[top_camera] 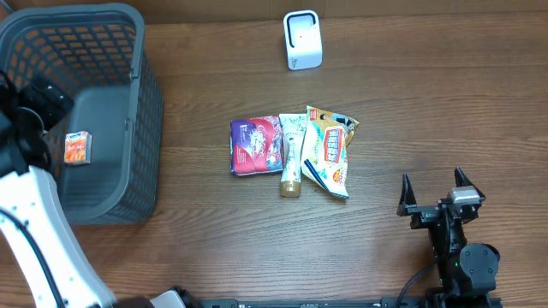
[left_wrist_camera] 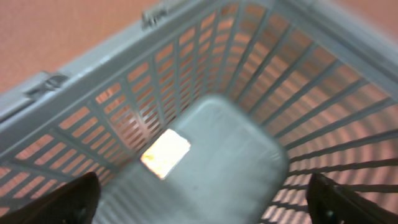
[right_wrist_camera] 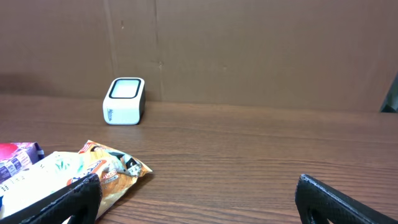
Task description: Scan the item barcode
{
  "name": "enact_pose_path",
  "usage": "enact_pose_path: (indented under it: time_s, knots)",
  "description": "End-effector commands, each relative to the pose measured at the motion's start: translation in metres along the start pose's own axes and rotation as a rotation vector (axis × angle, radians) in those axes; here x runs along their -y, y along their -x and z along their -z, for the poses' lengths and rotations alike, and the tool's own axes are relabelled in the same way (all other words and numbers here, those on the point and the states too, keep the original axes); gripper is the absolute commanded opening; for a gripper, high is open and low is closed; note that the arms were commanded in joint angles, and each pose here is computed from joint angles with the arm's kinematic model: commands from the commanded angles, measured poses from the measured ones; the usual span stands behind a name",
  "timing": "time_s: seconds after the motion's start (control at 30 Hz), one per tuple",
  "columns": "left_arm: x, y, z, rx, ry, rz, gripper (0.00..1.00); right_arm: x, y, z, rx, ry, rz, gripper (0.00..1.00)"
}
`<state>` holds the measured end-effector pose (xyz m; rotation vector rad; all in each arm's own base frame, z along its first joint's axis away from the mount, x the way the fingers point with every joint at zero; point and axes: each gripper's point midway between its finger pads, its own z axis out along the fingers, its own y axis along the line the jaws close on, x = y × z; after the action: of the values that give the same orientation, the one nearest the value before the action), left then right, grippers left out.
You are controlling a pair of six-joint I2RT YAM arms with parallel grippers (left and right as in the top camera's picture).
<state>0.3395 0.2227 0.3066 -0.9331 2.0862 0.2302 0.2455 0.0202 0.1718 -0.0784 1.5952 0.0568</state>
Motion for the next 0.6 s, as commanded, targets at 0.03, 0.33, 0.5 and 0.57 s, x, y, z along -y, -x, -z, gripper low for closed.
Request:
enact_pose_path:
  time_s: [0.03, 0.33, 0.5, 0.57]
  knots:
    - [-0.032, -0.029, -0.059, -0.154, 0.187, -0.158, 1.00, 0.001, -0.002, 0.000, 0.003, -0.008, 0.003, 1.00]
    - [-0.027, -0.092, -0.149, -0.374, 0.225, -0.391, 0.98, 0.001, -0.002, 0.000, 0.003, -0.008, 0.003, 1.00]
    - [-0.029, -0.124, -0.179, -0.456, 0.302, -0.490, 0.98, 0.001, -0.002, 0.000, 0.003, -0.008, 0.003, 1.00]
    - [-0.033, -0.134, -0.187, -0.483, 0.314, -0.499, 0.98, 0.001, -0.002, 0.000, 0.003, -0.008, 0.003, 1.00]
